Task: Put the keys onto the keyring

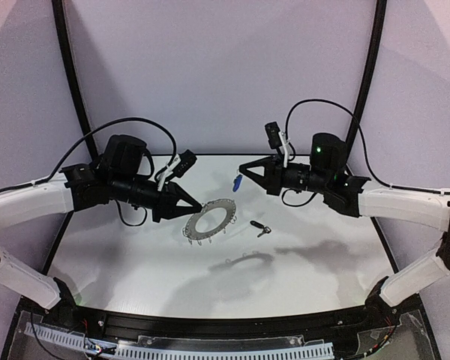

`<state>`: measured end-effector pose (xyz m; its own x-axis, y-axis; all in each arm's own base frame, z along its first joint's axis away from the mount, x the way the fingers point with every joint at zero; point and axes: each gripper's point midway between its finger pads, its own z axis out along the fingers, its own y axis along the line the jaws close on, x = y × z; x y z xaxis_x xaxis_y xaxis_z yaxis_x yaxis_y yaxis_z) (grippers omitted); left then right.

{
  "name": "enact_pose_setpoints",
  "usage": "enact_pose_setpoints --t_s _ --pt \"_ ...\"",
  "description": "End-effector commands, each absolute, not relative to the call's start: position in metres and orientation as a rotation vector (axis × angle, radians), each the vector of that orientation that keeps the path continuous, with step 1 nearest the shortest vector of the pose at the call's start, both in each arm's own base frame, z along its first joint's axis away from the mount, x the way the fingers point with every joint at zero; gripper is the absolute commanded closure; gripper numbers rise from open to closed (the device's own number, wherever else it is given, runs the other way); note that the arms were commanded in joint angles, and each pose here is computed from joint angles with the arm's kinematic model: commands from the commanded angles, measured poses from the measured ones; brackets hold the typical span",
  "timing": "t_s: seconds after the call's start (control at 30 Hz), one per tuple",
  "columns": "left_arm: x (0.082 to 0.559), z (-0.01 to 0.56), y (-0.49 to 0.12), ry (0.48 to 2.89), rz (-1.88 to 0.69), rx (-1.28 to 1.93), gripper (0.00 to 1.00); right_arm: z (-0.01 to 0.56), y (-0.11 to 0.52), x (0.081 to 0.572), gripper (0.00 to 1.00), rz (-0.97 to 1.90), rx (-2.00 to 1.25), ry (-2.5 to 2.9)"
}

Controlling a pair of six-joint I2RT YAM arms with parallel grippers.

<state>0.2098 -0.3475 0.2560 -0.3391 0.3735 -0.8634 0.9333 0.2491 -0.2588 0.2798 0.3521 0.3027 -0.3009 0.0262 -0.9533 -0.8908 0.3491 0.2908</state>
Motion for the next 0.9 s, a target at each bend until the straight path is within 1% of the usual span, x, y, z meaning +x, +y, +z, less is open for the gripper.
enact_pose_setpoints --t_s 0.0,0.1,0.23,0.33,0.43,0.57,0.67,0.87 --pt "0.206 0.289 -0.345 1.740 -1.034 1.195 0.99 0.347 0.349 0.244 1.00 1.153 -0.924 1.219" --pt "0.212 0.301 -0.346 1.725 -1.013 1.163 0.99 0.357 0.350 0.229 1.00 1.190 -0.994 1.139" --pt "0.219 0.308 -0.348 1.731 -0.989 1.152 0.99 0.355 0.348 0.196 1.00 1.219 -1.168 0.998" --pt "0.216 0.315 -0.351 1.718 -1.021 1.171 0.99 0.350 0.345 0.184 1.00 1.194 -1.230 0.942" --pt "0.205 0.319 -0.358 1.683 -1.097 1.237 0.99 0.349 0.345 0.171 1.00 1.228 -1.307 0.924" --pt "0.196 0.322 -0.361 1.650 -1.139 1.290 0.99 0.348 0.348 0.171 1.00 1.187 -1.304 0.917" --pt "0.194 0.321 -0.369 1.645 -1.118 1.312 0.99 0.354 0.358 0.181 1.00 1.133 -1.245 0.966" --pt "0.193 0.317 -0.377 1.628 -1.108 1.346 0.99 0.355 0.367 0.184 1.00 1.107 -1.204 0.988"
